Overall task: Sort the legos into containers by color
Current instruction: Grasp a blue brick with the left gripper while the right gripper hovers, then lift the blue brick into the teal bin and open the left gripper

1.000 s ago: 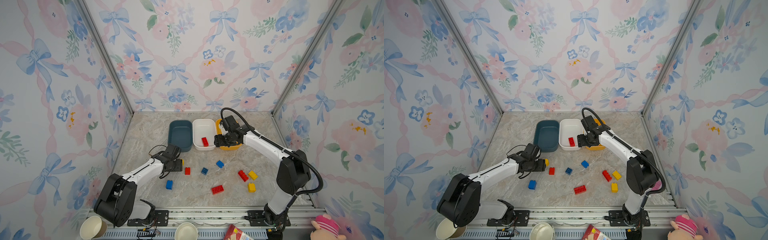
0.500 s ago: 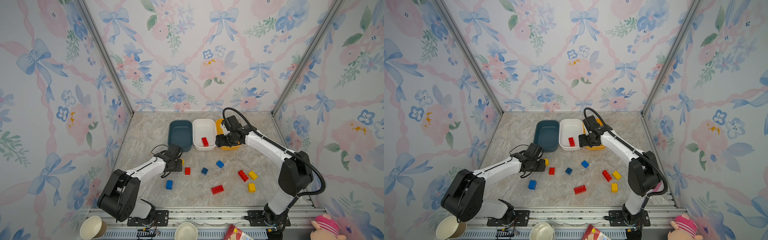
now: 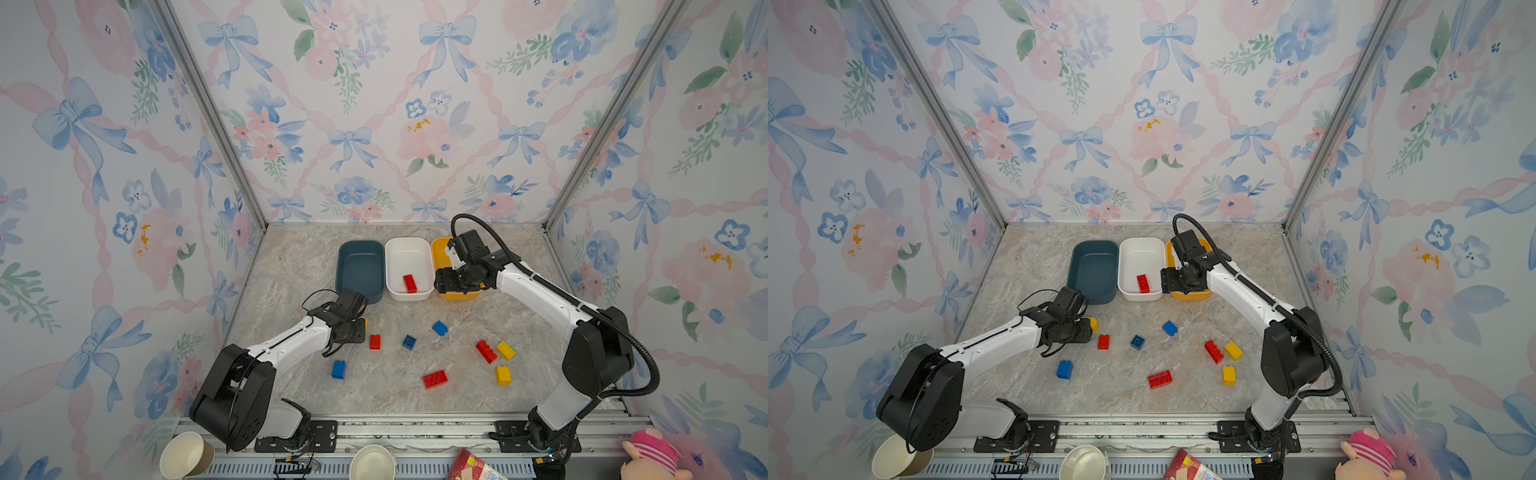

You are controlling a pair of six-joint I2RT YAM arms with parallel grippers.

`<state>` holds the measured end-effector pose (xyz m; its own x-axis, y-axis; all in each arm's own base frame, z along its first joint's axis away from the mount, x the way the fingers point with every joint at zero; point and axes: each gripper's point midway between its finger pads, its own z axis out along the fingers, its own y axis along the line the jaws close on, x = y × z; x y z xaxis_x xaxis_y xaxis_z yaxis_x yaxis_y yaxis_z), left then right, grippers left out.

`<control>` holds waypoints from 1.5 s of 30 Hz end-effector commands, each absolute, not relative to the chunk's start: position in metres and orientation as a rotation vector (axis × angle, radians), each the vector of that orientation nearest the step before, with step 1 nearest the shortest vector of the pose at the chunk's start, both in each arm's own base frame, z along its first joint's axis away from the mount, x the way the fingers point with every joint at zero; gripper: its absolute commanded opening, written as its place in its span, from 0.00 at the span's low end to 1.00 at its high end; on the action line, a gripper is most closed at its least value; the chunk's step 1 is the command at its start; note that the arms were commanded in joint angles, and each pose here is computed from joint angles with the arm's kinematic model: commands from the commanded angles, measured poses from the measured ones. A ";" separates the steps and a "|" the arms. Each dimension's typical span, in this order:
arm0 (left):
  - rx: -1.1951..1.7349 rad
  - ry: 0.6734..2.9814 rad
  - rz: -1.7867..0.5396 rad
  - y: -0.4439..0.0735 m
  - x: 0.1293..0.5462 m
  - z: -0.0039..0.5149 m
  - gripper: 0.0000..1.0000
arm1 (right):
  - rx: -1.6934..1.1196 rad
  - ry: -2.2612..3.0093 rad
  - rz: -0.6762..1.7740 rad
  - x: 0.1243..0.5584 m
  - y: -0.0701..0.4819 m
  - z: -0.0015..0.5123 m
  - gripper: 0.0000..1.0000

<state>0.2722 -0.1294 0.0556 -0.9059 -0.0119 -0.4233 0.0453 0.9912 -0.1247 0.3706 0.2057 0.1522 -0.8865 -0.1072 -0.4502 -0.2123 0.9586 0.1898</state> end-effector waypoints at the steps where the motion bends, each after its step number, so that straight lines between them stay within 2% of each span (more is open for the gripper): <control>1: -0.007 2.639 -0.224 -0.131 0.271 0.075 0.43 | -0.229 2.665 0.333 0.364 0.200 0.156 0.78; 6: -0.022 2.544 -0.271 -0.132 0.276 0.107 0.44 | -0.214 2.658 0.348 0.360 0.197 0.160 0.79; 9: -0.039 2.496 -0.293 -0.134 0.284 0.125 0.43 | -0.199 2.660 0.358 0.357 0.195 0.160 0.84; 19: -0.057 2.419 -0.260 -0.140 0.333 0.160 0.43 | -0.137 2.670 0.382 0.341 0.185 0.155 0.95; 24: -0.062 2.424 -0.245 -0.137 0.363 0.153 0.42 | -0.106 2.663 0.384 0.335 0.177 0.157 1.00; 27: -0.069 2.414 -0.234 -0.134 0.381 0.148 0.42 | -0.093 2.658 0.380 0.332 0.173 0.160 0.97; 38: -0.049 2.441 -0.179 -0.134 0.444 0.121 0.41 | -0.048 2.651 0.357 0.326 0.160 0.165 0.97; 42: -0.033 2.468 -0.161 -0.136 0.457 0.105 0.46 | -0.023 2.648 0.345 0.326 0.154 0.167 0.97; 45: -0.034 2.472 -0.156 -0.137 0.465 0.101 0.57 | 0.001 2.648 0.337 0.329 0.147 0.167 0.97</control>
